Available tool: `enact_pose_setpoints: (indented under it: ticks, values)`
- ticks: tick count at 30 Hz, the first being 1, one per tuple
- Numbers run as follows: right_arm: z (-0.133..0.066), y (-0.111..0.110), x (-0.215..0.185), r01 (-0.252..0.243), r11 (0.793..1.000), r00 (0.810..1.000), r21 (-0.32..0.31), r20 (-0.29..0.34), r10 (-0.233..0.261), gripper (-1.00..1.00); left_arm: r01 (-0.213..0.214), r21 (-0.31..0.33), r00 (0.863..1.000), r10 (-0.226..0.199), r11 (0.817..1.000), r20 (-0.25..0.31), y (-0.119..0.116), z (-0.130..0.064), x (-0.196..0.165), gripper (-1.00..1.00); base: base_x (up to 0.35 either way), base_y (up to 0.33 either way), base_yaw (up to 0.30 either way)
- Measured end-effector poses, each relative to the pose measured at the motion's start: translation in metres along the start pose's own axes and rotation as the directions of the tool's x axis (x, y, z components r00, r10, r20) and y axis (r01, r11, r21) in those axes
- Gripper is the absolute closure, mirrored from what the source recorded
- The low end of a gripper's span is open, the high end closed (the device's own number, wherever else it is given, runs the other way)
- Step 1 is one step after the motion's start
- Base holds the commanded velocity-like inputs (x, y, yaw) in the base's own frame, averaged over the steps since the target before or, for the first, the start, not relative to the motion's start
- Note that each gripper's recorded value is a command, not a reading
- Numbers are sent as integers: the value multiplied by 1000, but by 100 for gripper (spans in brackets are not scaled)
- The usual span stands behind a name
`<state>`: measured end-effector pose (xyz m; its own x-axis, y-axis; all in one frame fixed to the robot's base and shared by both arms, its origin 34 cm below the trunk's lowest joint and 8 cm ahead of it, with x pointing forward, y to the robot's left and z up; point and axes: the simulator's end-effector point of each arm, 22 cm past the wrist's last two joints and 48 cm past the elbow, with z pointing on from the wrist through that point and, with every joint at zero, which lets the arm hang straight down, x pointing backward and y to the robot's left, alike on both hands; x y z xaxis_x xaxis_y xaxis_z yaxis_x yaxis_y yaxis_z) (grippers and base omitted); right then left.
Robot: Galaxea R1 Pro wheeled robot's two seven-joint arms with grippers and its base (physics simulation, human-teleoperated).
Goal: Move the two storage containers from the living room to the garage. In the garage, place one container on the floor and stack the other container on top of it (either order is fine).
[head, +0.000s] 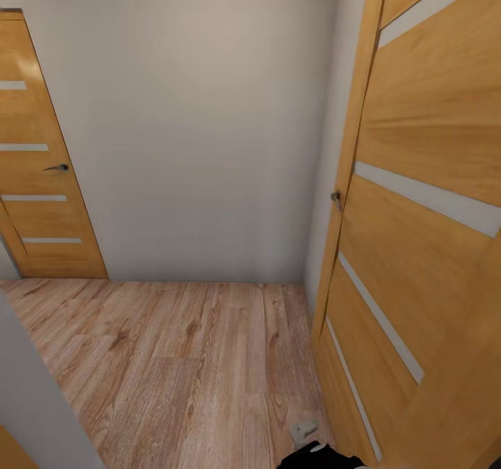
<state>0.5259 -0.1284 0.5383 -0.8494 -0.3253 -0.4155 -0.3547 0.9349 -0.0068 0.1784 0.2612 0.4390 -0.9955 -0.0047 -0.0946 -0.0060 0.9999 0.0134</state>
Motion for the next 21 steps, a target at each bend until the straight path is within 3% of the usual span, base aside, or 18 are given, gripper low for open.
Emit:
enact_pose_setpoints:
  ticks: [5, 21]
  values:
    - [1, -4, 17, -2, 1000, 1000, 4, -8, 2, -100, 3, 0, 1000, -3, 1000, 0, 0, 0, 0, -100, 0, 0, 0]
    - [2, -5, 19, -6, 1000, 1000, 6, -7, 6, -100, 4, 1, 1000, -4, 1000, 0, 0, 0, 0, -100, 25, 0, 0]
